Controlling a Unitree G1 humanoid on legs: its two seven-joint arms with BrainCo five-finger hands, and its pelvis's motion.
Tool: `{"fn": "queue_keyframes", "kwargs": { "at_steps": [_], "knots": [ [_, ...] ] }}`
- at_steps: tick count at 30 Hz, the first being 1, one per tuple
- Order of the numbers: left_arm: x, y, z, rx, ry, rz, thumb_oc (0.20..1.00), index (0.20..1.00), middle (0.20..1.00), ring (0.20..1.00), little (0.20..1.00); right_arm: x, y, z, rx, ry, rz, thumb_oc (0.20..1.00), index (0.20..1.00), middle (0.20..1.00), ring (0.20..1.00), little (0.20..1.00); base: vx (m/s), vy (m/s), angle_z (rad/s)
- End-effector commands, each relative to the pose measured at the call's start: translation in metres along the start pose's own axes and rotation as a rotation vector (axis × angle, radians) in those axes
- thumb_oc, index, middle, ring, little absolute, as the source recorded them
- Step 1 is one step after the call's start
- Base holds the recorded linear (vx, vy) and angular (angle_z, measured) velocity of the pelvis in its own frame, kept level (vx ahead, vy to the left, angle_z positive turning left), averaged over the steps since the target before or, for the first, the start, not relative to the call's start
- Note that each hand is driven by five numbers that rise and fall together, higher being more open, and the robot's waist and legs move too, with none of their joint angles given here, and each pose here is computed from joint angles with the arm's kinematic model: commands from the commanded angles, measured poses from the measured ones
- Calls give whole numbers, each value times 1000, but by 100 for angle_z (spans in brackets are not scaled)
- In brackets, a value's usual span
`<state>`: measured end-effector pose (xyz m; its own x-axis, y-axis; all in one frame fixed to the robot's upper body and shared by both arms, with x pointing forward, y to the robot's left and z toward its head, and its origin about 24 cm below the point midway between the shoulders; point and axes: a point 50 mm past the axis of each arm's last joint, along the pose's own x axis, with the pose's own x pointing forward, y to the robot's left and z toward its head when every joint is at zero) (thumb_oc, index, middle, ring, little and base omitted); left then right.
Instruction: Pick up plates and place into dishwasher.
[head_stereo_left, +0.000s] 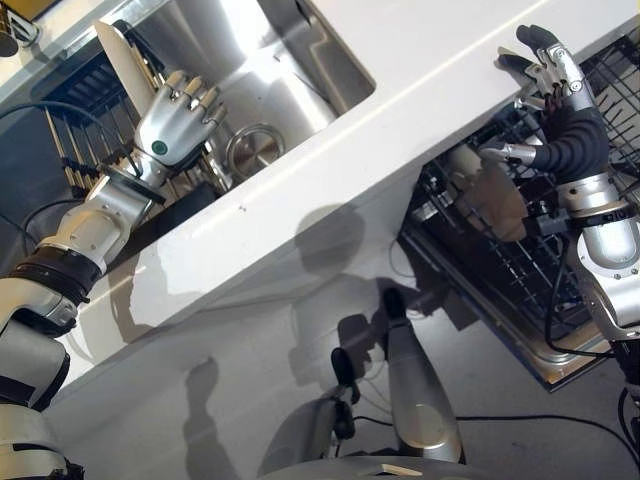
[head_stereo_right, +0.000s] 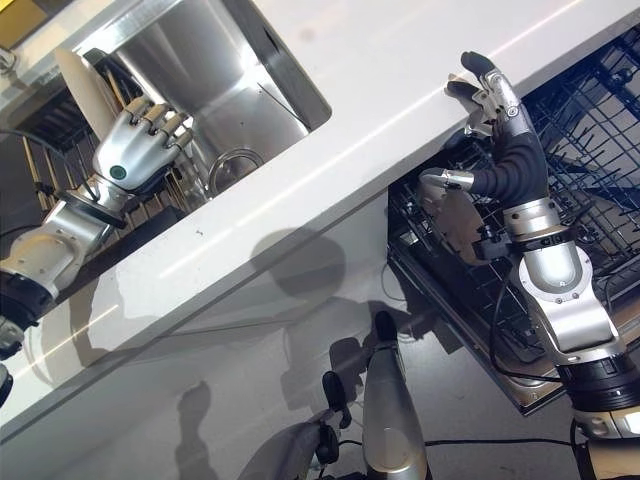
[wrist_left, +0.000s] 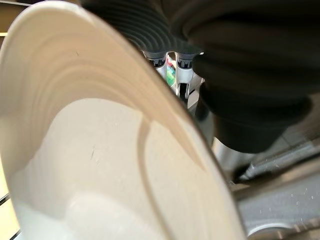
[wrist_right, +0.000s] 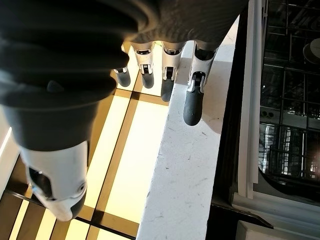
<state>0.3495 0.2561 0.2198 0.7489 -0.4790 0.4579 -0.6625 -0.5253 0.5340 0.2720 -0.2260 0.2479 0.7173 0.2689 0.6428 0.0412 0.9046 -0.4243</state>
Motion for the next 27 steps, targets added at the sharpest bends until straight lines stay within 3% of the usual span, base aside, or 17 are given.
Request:
{"fn": "queue_keyframes", "kwargs": {
  "at_steps": [1, 3, 4, 8, 9, 10, 11, 15, 23, 25, 27],
  "knots": [
    [-15, -4, -37, 69, 150, -58, 335, 335, 335, 335, 335, -22, -8, -27, -54, 207, 10, 1000, 1000, 1000, 1000, 1000, 0, 0, 0],
    [-16, -5, -36, 69, 145, -62, 288, 288, 288, 288, 288, -23, -8, -27, -56, 209, 11, 1000, 1000, 1000, 1000, 1000, -10, 27, 4],
    [-16, -6, -35, 63, 147, -69, 200, 200, 200, 200, 200, -23, -8, -27, -54, 210, 13, 1000, 1000, 1000, 1000, 1000, -6, 33, 5],
    [-18, -7, -35, 51, 152, -59, 200, 200, 200, 200, 200, -23, -7, -27, -52, 214, 22, 1000, 1000, 1000, 1000, 1000, 0, 18, 3],
    [-19, -7, -35, 45, 151, -49, 291, 291, 291, 291, 291, -23, -7, -27, -52, 216, 25, 1000, 1000, 1000, 1000, 1000, 0, 0, 0],
    [-19, -5, -34, 36, 151, -35, 586, 586, 586, 586, 586, -24, -7, -27, -52, 217, 26, 1000, 1000, 1000, 1000, 1000, 0, 0, 0],
    [-19, -5, -34, 27, 152, -15, 1000, 1000, 1000, 1000, 1000, -25, -7, -27, -51, 218, 26, 1000, 1000, 1000, 1000, 1000, -4, 1, 4],
    [-18, 0, -31, -1, 145, 61, 1000, 1000, 1000, 1000, 1000, -28, -6, -29, -45, 228, 23, 1000, 1000, 1000, 1000, 1000, 3, -6, 5],
    [1, 40, -28, -97, 131, 370, 1000, 1000, 1000, 1000, 1000, -36, -7, -31, -23, 242, 2, 1000, 1000, 1000, 1000, 1000, -12, -37, 7],
    [3, 49, -28, -187, 173, 435, 1000, 1000, 1000, 1000, 1000, -38, -7, -31, -16, 242, -5, 1000, 1000, 1000, 1000, 1000, -34, -50, 4],
    [3, 58, -29, -416, 259, 505, 1000, 1000, 1000, 1000, 1000, -41, -5, -32, -7, 242, -17, 1000, 1000, 1000, 1000, 1000, -55, -82, 5]
  ]
}}
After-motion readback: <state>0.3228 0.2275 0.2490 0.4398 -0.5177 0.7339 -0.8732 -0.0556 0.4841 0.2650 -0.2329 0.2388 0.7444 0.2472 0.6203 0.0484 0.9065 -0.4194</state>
